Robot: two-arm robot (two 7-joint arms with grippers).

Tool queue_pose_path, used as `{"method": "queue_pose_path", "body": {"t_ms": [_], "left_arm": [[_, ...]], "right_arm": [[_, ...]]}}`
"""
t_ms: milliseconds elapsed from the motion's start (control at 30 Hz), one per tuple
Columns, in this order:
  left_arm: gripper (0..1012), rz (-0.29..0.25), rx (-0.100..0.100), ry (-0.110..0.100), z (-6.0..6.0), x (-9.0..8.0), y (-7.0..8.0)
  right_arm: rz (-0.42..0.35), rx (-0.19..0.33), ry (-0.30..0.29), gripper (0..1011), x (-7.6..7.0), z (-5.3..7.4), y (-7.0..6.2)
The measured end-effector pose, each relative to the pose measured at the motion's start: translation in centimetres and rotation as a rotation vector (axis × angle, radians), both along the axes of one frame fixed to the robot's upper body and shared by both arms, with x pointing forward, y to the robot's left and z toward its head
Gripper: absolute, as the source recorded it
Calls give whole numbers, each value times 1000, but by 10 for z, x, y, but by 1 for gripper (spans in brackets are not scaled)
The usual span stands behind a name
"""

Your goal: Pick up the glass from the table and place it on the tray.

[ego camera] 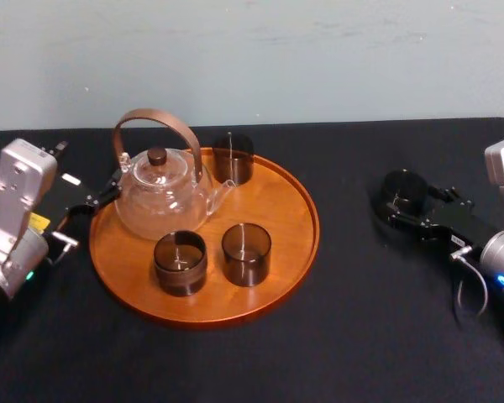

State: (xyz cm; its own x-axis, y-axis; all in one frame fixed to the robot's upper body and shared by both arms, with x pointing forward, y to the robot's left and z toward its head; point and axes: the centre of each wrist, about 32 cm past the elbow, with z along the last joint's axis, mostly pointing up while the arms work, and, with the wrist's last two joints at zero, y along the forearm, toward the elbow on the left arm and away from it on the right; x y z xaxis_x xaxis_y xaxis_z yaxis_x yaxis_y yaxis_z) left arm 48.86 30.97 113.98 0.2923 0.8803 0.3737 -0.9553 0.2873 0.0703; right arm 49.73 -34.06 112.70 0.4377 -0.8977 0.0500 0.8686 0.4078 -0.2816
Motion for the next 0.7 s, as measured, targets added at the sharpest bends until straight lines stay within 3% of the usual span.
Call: {"method": "queue_pose_path", "body": {"t_ms": [700], "left_arm": [[1001, 0, 0, 0, 0, 0, 0]], "right_arm": [[19, -4, 4, 1002, 23, -6, 9]]}}
